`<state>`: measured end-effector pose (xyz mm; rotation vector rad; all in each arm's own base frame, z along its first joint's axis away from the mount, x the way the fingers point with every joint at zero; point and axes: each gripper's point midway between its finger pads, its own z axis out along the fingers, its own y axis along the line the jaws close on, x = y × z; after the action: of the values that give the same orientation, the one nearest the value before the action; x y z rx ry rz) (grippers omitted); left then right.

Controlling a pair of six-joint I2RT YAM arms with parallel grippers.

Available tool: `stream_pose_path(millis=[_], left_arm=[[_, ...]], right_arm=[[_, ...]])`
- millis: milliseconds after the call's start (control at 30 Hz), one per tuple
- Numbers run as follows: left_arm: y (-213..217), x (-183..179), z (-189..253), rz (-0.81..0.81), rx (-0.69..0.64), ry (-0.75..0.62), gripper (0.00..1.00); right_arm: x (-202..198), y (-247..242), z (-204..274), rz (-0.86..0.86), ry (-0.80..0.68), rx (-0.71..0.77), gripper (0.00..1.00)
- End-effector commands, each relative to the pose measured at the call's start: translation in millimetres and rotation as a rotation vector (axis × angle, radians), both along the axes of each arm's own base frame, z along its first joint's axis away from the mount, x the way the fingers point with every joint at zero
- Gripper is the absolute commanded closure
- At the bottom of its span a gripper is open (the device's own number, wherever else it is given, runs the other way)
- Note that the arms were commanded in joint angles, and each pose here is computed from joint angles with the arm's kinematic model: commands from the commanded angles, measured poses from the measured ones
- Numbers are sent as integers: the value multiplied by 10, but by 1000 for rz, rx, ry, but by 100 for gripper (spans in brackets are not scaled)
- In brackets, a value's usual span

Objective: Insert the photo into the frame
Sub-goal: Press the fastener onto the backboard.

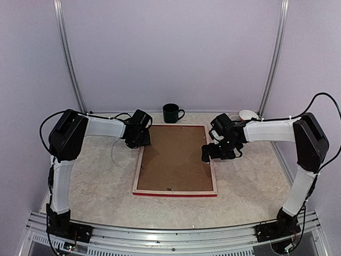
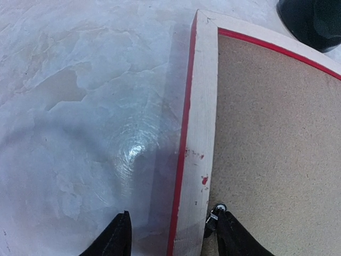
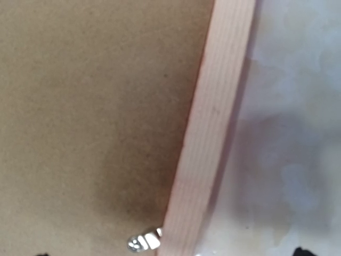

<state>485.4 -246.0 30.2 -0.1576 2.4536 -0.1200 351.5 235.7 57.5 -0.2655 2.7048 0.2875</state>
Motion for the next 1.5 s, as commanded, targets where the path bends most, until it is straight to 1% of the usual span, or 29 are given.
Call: stream_pose_path(millis=[0, 167, 233, 367, 500, 600, 800, 867, 1067, 1167, 1267, 1367, 1467], left_arm=[[65, 28, -95, 12, 44, 11, 52], [57, 35, -118, 11, 39, 17, 61], [62, 34, -131, 12, 40, 20, 63], [71, 23, -161, 12, 44, 28, 72], [78, 0, -211, 11, 47, 40, 75], [86, -17, -235, 14, 46, 45, 84], [105, -21, -234, 22, 50, 41, 87], [117, -14, -211, 29, 50, 36, 85], [176, 9, 12, 59, 39, -9, 75], [223, 29, 215, 76, 27, -46, 63], [264, 24, 433, 89, 7, -82, 55], [271, -18, 604, 90, -21, -105, 50], [264, -112, 633, 84, -38, -101, 45]], right_arm=[[7, 23, 89, 5, -29, 1, 1], [20, 27, 101, 7, -32, -1, 1], [20, 30, 102, 9, -32, -1, 1], [27, 32, 113, 9, -34, -1, 1], [32, 36, 113, 9, -35, -1, 1], [36, 34, 107, 6, -35, 0, 1], [29, 37, 103, 6, -33, 2, 1], [24, 34, 103, 7, -33, 2, 1], [2, 14, 104, 9, -38, 1, 1], [-11, 2, 114, 13, -40, -3, 1], [-11, -19, 117, 10, -41, -3, 1], [-3, -22, 135, 9, -43, 7, 1], [-10, -29, 138, 8, -43, 13, 1]])
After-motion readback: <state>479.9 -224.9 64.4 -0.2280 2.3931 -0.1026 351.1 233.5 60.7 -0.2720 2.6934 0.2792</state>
